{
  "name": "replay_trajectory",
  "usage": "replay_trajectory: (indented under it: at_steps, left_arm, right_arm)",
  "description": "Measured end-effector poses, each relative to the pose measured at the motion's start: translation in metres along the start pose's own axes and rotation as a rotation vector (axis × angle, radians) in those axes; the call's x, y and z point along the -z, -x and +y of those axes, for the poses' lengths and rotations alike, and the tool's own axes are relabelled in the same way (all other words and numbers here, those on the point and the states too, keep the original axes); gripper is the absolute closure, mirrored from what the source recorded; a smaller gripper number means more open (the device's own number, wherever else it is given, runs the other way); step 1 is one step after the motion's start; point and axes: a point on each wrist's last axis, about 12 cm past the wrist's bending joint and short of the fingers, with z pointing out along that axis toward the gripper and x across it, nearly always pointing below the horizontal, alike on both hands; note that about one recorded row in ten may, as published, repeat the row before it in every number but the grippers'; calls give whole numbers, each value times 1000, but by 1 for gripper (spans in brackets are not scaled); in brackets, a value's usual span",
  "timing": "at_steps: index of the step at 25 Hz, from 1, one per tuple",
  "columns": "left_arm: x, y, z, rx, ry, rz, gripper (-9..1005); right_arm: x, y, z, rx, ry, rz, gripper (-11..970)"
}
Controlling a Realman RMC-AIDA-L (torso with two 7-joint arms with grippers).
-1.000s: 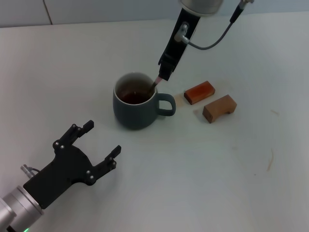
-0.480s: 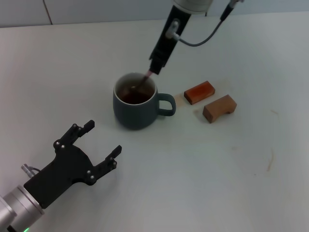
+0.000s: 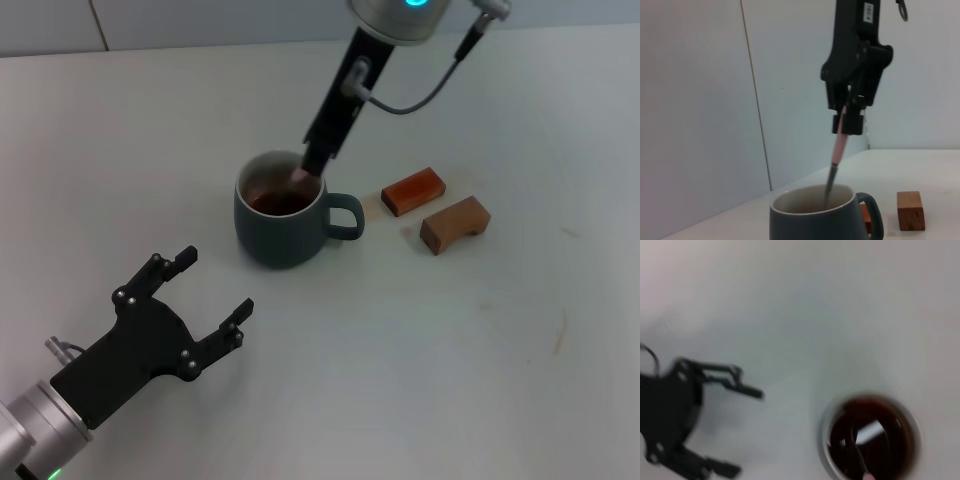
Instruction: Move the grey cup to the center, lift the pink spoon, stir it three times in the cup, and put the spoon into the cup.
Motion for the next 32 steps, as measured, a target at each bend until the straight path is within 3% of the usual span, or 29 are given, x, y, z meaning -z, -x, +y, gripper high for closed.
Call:
replay_trajectory:
  at_steps: [5, 10, 15, 17, 18, 21, 27, 32]
  left_arm:
    - [0, 0, 0, 3, 0, -2, 149]
    - [1, 0, 0, 11, 7, -6, 149]
    - [3, 2, 1, 9, 15, -17, 149]
    - [3, 2, 2, 8, 20, -21, 149]
    - [3, 2, 3, 8, 21, -20, 149]
    - [3, 1, 4, 7, 22, -14, 149]
    - [1, 2, 6, 6, 27, -16, 149]
    - [0, 1, 5, 10, 34, -14, 149]
  right_arm:
    - [-5, 2, -4, -6, -12, -35, 824]
    - [-4, -16, -6, 16, -49, -81, 779]
    - [12, -57, 1, 41, -68, -407, 675]
    - [10, -87, 8, 69, -81, -584, 634]
    - [5, -102, 13, 83, -90, -668, 613]
    - [-16, -145, 31, 131, -124, -883, 375]
    - [-73, -216, 45, 67, -153, -1042, 185]
    - [-116, -259, 49, -11, -114, -1110, 114]
